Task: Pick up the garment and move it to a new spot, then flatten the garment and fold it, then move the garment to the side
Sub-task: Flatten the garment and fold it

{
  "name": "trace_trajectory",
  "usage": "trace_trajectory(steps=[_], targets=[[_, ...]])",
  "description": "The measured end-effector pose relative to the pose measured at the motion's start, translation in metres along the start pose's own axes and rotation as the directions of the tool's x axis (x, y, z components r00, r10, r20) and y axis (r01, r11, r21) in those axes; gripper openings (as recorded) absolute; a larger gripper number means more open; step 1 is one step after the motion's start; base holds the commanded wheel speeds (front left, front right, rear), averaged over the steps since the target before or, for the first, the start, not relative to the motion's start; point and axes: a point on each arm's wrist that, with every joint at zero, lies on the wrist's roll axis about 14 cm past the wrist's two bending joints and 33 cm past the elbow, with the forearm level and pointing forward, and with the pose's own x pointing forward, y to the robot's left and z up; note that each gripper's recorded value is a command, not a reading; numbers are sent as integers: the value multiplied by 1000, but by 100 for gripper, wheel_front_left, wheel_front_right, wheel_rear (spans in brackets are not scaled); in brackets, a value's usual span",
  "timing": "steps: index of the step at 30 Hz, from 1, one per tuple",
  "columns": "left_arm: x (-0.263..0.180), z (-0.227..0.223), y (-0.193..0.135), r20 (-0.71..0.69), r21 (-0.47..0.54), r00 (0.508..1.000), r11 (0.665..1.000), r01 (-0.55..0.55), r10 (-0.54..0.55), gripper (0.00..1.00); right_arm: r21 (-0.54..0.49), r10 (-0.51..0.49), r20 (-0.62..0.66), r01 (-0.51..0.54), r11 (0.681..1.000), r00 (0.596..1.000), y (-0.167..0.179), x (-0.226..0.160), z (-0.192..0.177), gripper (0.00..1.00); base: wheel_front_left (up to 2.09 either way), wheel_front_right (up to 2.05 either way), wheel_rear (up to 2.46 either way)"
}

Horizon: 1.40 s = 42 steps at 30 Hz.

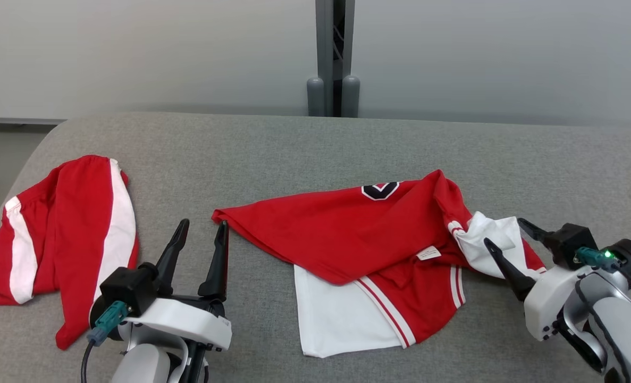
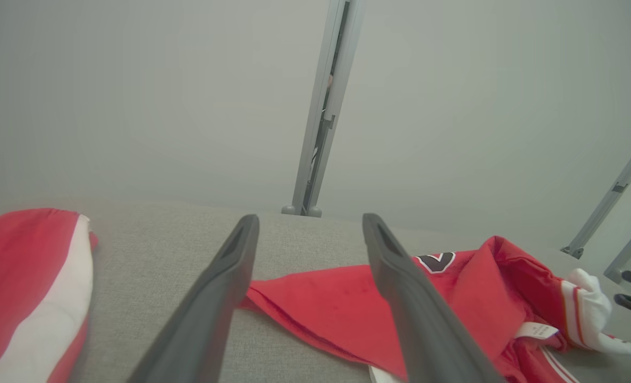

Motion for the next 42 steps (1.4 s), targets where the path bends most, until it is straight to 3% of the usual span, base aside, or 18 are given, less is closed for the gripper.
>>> trace_trajectory(steps=[13, 14, 27, 35, 39, 42], targets=[[-3, -4, 24, -16, 12, 998, 998, -65, 65, 100, 103, 172, -120, -161, 982, 978, 30, 36, -13, 100, 0, 0, 0], [-3, -5, 25, -17, 13, 998, 998, -66, 66, 100, 103, 179, -127, -166, 981, 976, 31, 36, -14, 0, 0, 0, 0], [0, -4, 15, -14, 16, 999, 999, -35, 35, 100, 97, 155, -103, -145, 985, 982, 17, 22, -15, 0, 0, 0, 0], [-1, -1, 4, -4, 12, 1000, 1000, -10, 10, 100, 115, 54, 15, -55, 992, 998, -11, 14, 16, 0, 0, 0, 0], [1, 2, -2, 6, 4, 1000, 1000, 3, -4, 100, 175, -18, 139, -7, 985, 990, -24, 8, 48, 0, 0, 0, 0], [0, 2, -3, 6, 4, 1000, 1000, 4, -4, 100, 194, -43, 163, 11, 981, 986, -24, -1, 48, 0, 0, 0, 0]])
